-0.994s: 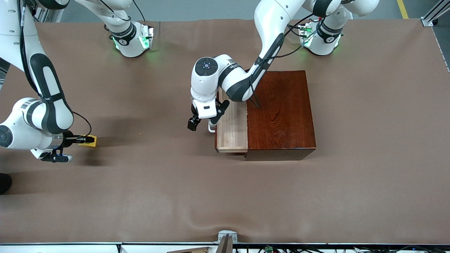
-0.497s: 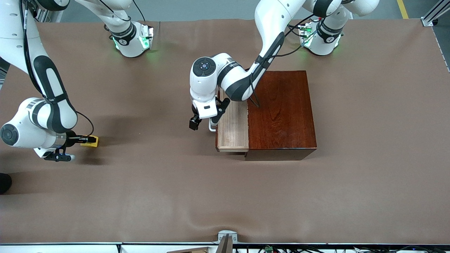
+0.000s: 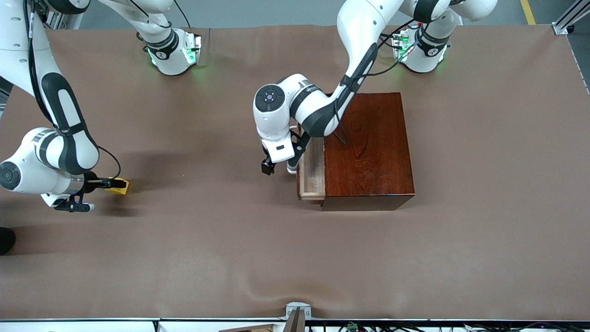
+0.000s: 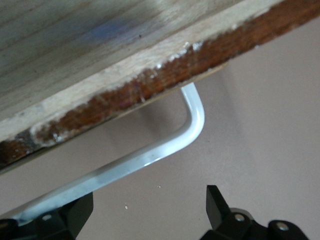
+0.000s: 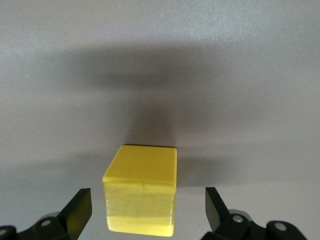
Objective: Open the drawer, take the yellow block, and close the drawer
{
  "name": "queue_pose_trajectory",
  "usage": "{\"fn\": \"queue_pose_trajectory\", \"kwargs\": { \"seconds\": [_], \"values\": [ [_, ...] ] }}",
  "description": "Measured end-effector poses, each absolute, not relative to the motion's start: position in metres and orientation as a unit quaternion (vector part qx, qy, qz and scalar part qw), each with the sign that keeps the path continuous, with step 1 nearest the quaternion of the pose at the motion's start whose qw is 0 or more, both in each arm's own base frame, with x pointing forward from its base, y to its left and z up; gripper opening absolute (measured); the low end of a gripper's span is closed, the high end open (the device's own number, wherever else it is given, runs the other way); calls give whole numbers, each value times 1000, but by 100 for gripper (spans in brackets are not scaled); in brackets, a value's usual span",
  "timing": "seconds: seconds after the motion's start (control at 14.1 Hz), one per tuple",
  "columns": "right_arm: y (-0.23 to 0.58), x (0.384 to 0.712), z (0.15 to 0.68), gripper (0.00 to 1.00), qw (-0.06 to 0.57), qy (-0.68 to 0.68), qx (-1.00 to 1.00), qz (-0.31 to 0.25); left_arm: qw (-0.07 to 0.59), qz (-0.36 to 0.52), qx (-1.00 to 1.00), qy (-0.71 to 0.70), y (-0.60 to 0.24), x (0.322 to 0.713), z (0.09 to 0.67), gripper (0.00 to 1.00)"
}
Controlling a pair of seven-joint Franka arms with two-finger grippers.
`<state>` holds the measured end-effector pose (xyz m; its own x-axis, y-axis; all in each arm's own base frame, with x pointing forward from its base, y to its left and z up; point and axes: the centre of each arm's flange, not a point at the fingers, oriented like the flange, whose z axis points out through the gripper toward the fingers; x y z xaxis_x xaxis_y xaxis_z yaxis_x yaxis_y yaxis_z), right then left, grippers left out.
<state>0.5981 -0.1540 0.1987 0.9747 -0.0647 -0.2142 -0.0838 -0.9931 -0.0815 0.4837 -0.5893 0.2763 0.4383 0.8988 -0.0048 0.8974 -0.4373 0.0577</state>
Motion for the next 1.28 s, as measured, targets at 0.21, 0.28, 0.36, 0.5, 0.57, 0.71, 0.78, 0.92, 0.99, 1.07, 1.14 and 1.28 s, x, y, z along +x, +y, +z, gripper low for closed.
{"fn": "queue_pose_trajectory", "kwargs": {
  "seconds": [0.21, 0.28, 0.36, 0.5, 0.57, 0.71, 0.78, 0.92, 0.99, 1.07, 1.14, 1.28],
  "values": [
    [-152, 607, 221, 100, 48, 33, -993, 106, 10, 14, 846, 532, -584, 485, 275, 100],
    [-151, 611, 232, 100, 50, 31, -992, 109, 4, 14, 846, 533, -583, 485, 275, 100],
    [-150, 615, 244, 100, 52, 29, -992, 109, -2, 14, 846, 532, -581, 485, 274, 100],
    [-149, 622, 269, 100, 54, 23, -993, 106, -13, 13, 846, 532, -579, 484, 273, 100],
    [-148, 625, 282, 100, 55, 17, -993, 105, -16, 14, 846, 532, -578, 484, 273, 100],
    [-148, 631, 314, 100, 56, 7, -994, 98, -29, 17, 844, 535, -572, 486, 271, 100],
    [-148, 635, 333, 100, 56, 5, -994, 96, -38, 19, 843, 537, -568, 488, 270, 100],
    [-146, 640, 367, 100, 59, 1, -993, 101, -55, 22, 840, 539, -561, 491, 268, 100],
    [-145, 641, 382, 100, 61, -2, -993, 103, -61, 24, 840, 539, -559, 491, 267, 100],
    [-143, 644, 395, 100, 61, -5, -993, 103, -67, 26, 839, 539, -557, 492, 267, 100],
    [-141, 645, 408, 100, 61, -7, -993, 102, -71, 27, 838, 540, -554, 493, 266, 100],
    [-138, 643, 435, 100, 61, -11, -994, 96, -79, 31, 836, 542, -549, 495, 263, 100]
  ]
}}
